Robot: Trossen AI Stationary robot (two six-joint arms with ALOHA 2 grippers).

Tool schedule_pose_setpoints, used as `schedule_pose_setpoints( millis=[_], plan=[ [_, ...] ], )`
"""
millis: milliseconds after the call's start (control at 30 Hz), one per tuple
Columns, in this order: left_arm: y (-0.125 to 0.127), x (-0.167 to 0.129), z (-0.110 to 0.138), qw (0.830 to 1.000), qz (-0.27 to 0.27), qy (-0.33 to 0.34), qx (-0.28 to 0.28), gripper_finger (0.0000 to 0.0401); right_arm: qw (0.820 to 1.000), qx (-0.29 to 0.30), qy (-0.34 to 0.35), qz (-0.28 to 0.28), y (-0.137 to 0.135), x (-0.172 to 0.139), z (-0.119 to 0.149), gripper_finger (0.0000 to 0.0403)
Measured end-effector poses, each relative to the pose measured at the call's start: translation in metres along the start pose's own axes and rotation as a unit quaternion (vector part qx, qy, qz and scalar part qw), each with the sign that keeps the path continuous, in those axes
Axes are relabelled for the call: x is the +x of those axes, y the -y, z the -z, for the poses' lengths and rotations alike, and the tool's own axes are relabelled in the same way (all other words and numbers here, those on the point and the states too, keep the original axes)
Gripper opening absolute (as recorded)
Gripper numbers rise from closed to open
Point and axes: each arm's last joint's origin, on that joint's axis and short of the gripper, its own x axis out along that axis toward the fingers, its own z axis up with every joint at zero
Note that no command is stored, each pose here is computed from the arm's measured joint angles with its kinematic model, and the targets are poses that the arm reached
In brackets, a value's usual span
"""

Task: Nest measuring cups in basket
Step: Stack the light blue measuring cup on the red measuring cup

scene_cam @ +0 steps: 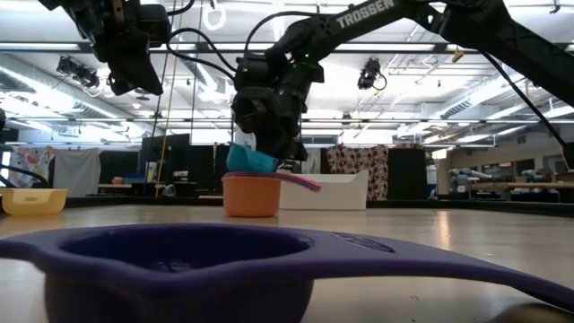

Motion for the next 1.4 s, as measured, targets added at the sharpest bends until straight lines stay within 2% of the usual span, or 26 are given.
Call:
schedule_pose_setpoints(
  millis=[267,467,767,1033,1233,1400],
  plan=[
    [0.000,0.000,0.000,1.000,0.000,0.000,0.000,0.0006,1.000,0.010,0.015,-0.003,0.003,-0.029,-0.009,0.0061],
    [0.000,0.000,0.000,1.000,0.000,-0.002,0.000,0.0006,0.999,-0.012,0.029,0.014,-0.005,-0.046,-0.013,0.0060],
    [0.000,0.000,0.000,1.000,0.000,-0.002,0.000,0.0006,0.999,-0.048,-0.003,0.016,-0.012,-0.047,-0.006,0.0058],
    [0.000,0.000,0.000,1.000,0.000,-0.001,0.000,0.0006,0.998,-0.068,0.010,0.015,-0.012,-0.047,-0.009,0.0082],
    [0.000,0.000,0.000,1.000,0.000,-0.001,0.000,0.0006,0.995,-0.091,0.011,0.042,-0.011,-0.047,-0.009,0.0109],
    [0.000,0.000,0.000,1.000,-0.001,-0.001,0.000,0.0006,0.995,-0.093,0.010,0.038,-0.012,-0.046,-0.009,0.0115]
  ],
)
